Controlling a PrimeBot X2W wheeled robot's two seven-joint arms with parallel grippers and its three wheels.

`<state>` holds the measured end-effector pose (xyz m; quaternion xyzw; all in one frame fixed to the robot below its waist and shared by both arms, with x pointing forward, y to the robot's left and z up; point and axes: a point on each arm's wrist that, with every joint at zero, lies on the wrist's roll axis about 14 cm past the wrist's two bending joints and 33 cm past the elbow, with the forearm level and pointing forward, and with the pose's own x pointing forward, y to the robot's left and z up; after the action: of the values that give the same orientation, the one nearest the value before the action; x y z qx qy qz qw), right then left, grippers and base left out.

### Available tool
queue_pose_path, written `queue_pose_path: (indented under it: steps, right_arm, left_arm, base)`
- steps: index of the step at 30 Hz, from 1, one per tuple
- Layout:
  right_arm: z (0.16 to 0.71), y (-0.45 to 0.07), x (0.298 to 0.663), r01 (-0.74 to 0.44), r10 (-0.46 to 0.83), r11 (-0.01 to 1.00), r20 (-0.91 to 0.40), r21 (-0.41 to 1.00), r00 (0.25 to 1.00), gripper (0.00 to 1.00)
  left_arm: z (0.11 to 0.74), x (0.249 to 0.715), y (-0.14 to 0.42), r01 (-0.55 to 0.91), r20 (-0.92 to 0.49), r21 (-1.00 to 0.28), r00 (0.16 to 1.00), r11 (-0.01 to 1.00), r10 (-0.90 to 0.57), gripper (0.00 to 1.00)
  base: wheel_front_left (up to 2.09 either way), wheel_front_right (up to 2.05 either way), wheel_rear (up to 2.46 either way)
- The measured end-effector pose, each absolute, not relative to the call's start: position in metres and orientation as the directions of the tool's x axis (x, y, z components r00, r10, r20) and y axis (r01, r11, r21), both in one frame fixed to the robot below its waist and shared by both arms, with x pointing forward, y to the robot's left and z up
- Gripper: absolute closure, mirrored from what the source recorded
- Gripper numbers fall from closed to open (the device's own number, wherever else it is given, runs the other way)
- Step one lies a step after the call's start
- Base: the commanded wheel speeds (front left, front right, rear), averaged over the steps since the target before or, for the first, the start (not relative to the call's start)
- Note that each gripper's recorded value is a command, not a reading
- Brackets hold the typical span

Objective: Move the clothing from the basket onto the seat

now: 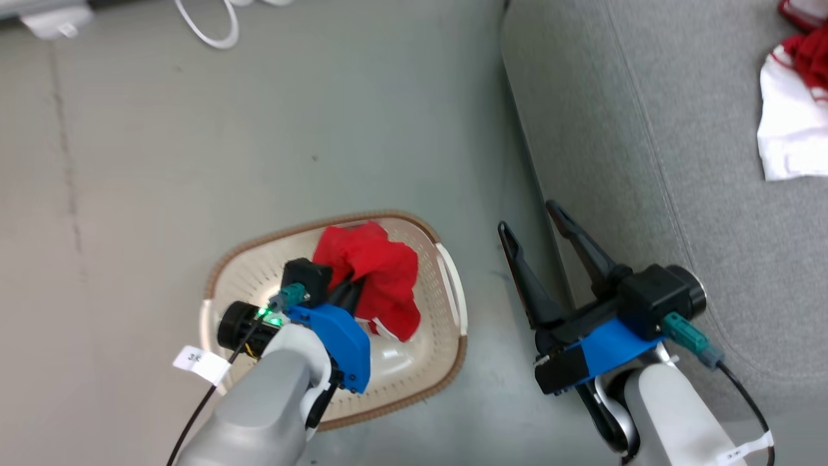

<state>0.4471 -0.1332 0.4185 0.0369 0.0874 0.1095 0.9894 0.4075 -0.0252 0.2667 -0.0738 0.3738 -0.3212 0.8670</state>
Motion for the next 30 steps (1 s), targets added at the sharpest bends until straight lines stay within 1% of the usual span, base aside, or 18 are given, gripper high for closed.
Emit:
queue_pose_path:
  steps: [7,13,18,23,30]
  right_arm:
    - [0.444,-0.116,0.43,-0.254,0.265,0.963,-0.142,0.091,0.954,0.0]
    - [0.466,-0.099,0.418,-0.3,0.308,0.95,-0.103,0.09,0.946,0.0]
    - [0.481,-0.091,0.407,-0.322,0.328,0.943,-0.071,0.087,0.942,0.0]
    - [0.493,-0.088,0.398,-0.329,0.334,0.94,-0.048,0.087,0.941,0.0]
    - [0.503,-0.089,0.386,-0.327,0.33,0.941,-0.025,0.088,0.943,0.0]
  left_arm:
    - [0.331,0.41,-0.027,0.562,-0.48,-0.318,0.599,0.764,-0.641,1.0]
    - [0.384,0.419,-0.024,0.582,-0.369,-0.278,0.67,0.764,-0.644,1.0]
    - [0.425,0.427,-0.024,0.601,-0.28,-0.237,0.71,0.763,-0.646,1.0]
    - [0.465,0.435,-0.028,0.629,-0.193,-0.193,0.728,0.753,-0.657,1.0]
    - [0.512,0.44,-0.039,0.664,-0.088,-0.147,0.729,0.733,-0.679,1.0]
  base:
    - [0.0,0.0,0.0]
    - [0.0,0.0,0.0]
    - [0.0,0.0,0.0]
    - [0.0,0.0,0.0]
    - [0.0,0.0,0.0]
